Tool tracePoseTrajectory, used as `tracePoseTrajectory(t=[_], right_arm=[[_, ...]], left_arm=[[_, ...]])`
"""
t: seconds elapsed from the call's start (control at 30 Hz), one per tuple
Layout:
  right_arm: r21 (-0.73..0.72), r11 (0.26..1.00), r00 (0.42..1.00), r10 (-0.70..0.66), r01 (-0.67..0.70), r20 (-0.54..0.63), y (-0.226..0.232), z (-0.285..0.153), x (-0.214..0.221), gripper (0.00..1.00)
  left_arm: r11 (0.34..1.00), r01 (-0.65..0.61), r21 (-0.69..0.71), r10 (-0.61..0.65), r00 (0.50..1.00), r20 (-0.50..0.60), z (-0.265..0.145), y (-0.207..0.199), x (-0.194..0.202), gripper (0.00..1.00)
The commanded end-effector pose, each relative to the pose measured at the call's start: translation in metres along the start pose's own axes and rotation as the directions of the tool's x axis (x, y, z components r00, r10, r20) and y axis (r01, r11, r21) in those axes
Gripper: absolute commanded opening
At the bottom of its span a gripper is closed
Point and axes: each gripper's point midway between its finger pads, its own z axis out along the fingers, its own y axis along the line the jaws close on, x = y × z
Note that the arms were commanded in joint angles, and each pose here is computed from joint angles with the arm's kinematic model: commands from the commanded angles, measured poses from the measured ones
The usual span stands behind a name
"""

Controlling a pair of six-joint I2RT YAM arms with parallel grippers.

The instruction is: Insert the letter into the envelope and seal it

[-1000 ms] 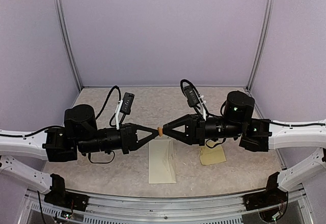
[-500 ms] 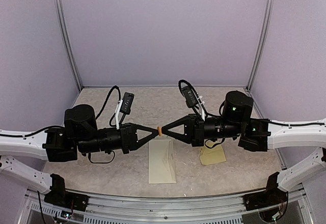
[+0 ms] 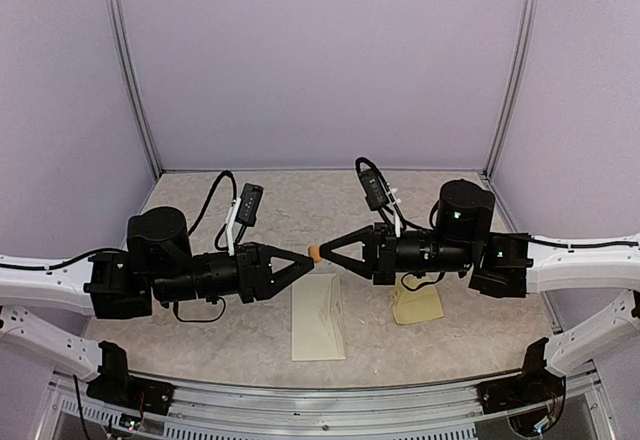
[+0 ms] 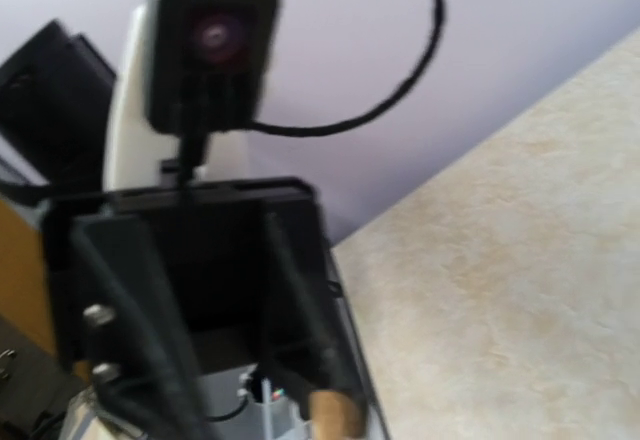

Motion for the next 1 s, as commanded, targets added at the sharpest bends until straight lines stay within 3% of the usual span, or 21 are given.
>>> tracePoseTrajectory(t=[0.0, 0.1, 0.23, 0.33, 0.57, 0.97], right_arm=[[0.075, 0.997, 1.000, -0.002, 0.002, 0.004, -0.010, -0.003, 0.002, 0.00], [0.087, 0.996, 1.000, -0.002, 0.001, 0.011, -0.013, -0.003, 0.001, 0.00], [0.126, 0.992, 1.000, 0.002, -0.004, 0.016, -0.020, -0.006, 0.001, 0.00], [0.249, 0.968, 1.000, 0.020, -0.025, 0.020, -0.041, -0.015, 0.004, 0.00], [0.487, 0.864, 0.992, 0.116, -0.126, 0.052, -0.103, -0.062, 0.022, 0.00], [0.565, 0.797, 0.976, 0.197, -0.215, 0.093, -0.133, -0.097, 0.046, 0.00]], left_arm=[[1.000, -0.005, 0.009, 0.005, 1.000, 0.004, -0.003, -0.001, 0.001, 0.38], [1.000, -0.002, 0.008, 0.002, 1.000, 0.003, -0.004, 0.000, 0.002, 0.41], [1.000, -0.009, -0.013, 0.009, 1.000, 0.004, -0.004, 0.005, 0.002, 0.56], [0.999, -0.024, -0.045, 0.024, 1.000, 0.003, -0.004, 0.017, 0.003, 0.66], [0.994, -0.045, -0.098, 0.036, 0.995, -0.096, 0.029, 0.063, 0.015, 0.55], [0.983, -0.145, -0.110, 0.089, 0.910, -0.406, 0.134, 0.138, 0.080, 0.46]])
